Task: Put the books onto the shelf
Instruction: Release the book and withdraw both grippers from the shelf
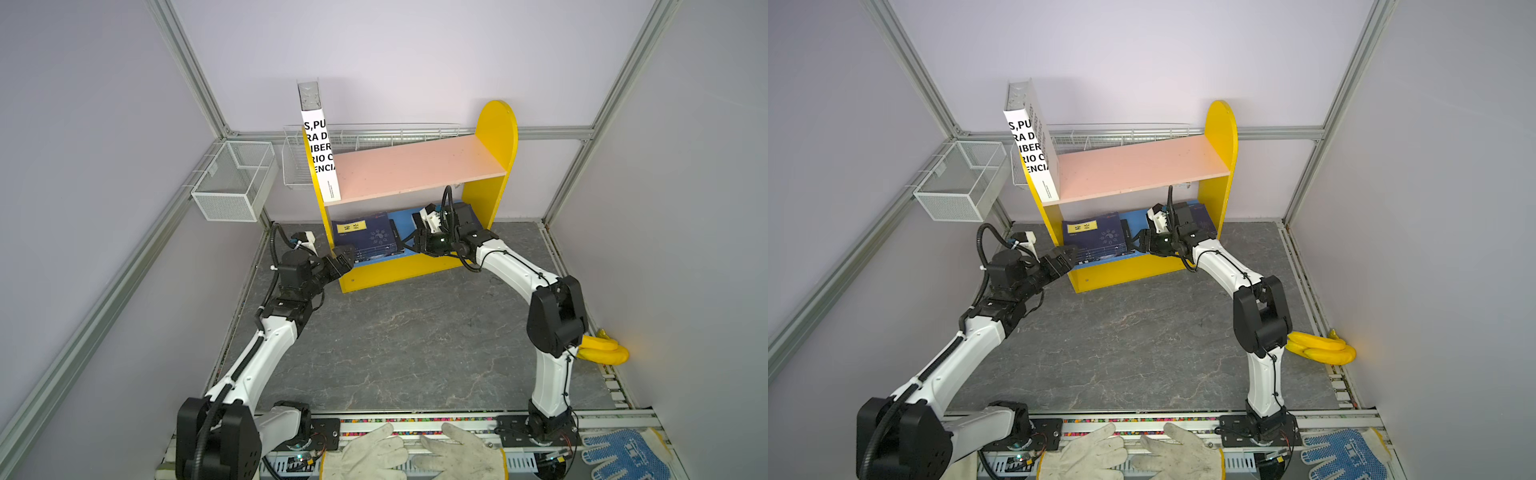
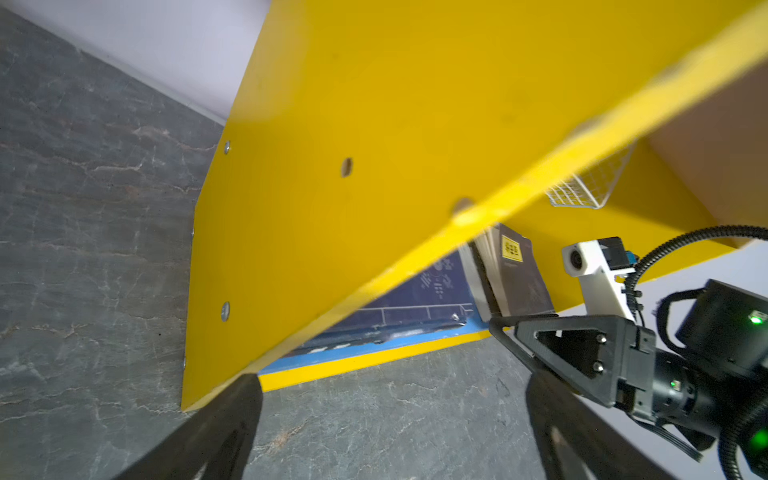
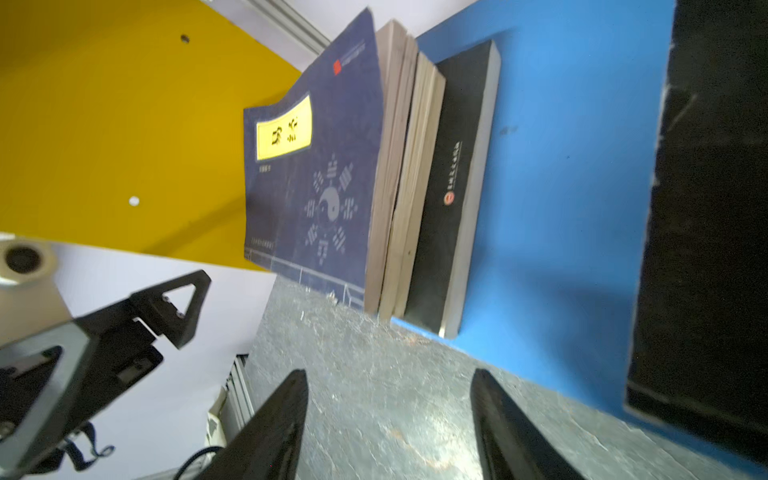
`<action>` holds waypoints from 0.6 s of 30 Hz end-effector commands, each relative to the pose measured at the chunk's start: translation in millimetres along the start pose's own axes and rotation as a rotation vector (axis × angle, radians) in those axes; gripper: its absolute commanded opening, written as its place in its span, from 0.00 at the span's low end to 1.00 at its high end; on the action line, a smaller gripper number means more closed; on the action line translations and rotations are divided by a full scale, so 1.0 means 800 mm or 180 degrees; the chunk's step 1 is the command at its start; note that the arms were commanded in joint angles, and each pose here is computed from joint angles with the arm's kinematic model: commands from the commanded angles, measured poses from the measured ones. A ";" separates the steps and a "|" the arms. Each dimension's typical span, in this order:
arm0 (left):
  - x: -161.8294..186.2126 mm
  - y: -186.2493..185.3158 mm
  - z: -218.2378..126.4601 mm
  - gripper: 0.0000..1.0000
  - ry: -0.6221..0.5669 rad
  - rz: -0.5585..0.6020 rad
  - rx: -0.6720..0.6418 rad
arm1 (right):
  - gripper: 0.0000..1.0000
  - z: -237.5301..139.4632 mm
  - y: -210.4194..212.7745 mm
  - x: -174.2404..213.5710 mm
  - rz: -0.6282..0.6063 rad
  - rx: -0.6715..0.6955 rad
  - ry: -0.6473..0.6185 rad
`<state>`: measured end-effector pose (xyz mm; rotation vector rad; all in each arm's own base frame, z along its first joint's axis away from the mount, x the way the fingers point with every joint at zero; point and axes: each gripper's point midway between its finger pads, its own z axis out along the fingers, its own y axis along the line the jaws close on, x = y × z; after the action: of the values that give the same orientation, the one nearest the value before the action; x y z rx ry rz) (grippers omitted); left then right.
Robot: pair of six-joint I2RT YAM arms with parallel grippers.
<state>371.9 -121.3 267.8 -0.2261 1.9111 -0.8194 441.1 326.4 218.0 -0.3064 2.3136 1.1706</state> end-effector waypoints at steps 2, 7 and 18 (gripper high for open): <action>0.040 0.004 -0.026 0.99 0.0402 0.0307 -0.0012 | 0.72 -0.050 0.032 -0.003 -0.0436 -0.0006 -0.0352; 0.060 0.035 -0.048 0.99 0.0466 0.0395 -0.0366 | 0.91 -0.077 0.012 0.041 -0.0475 0.0361 -0.0285; 0.017 0.147 -0.095 0.99 -0.0322 0.0280 -0.1793 | 0.88 -0.185 -0.073 0.097 -0.0409 0.1826 -0.0729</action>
<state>325.9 -46.8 206.9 -0.3674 2.0540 -0.3832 346.5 220.2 203.5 -0.2045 2.3088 0.6920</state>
